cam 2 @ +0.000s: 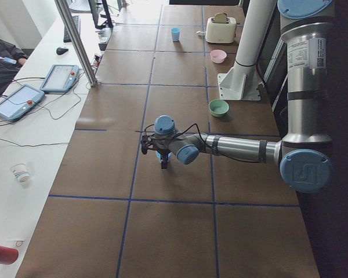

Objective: Stack blue cups with both arms
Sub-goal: 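Lower the left gripper onto the light blue cup and grasp it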

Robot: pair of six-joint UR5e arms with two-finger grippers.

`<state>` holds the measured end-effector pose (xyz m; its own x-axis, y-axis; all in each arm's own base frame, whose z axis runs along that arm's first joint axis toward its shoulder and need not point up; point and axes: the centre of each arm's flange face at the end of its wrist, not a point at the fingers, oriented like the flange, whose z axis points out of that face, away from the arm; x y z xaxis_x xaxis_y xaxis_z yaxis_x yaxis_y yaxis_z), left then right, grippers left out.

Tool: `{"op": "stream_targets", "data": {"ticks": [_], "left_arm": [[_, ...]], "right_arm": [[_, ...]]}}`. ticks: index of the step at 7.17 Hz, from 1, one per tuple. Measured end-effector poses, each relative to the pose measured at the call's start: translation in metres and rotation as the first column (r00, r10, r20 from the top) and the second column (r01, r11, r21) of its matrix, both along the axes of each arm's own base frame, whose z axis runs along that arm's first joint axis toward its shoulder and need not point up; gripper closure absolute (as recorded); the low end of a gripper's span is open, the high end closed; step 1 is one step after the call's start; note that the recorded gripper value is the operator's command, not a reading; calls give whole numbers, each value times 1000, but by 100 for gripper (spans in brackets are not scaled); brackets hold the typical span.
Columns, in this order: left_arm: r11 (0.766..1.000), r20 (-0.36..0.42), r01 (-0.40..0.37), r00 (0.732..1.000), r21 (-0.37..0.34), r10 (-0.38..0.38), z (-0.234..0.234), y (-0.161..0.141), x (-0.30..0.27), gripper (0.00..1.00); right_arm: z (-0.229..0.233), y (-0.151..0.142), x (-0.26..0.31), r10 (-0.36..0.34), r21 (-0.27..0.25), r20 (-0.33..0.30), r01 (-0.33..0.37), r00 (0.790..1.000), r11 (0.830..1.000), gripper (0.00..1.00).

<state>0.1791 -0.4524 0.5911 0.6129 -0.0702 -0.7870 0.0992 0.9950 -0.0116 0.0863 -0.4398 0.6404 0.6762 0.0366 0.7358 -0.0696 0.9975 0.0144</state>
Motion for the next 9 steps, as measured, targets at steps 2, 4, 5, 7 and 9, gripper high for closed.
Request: {"op": "stream_targets", "data": {"ticks": [2,4,5,7,9], "left_arm": [[1000,5,-12,1000,-11,12,7,-7,11,33],[1000,5,-26,1000,-13,26,8,-7,19,90],[1000,4,-29,1000,-10,29,7,-7,19,100],[1000,-5,-31,999,-2,31,1,-6,18,100],[999,-31,-46,998,-19,46,-31,-4,18,100]], "right_arm": [[-2,0,0,1,2,1,-1,1000,1000,1],[-5,-1,0,1,10,0,-1,1000,1000,1],[-6,-1,0,1,12,0,-1,1000,1000,1],[-7,-1,0,1,13,1,-1,1000,1000,1],[-9,-1,0,1,16,2,-1,1000,1000,0]]}}
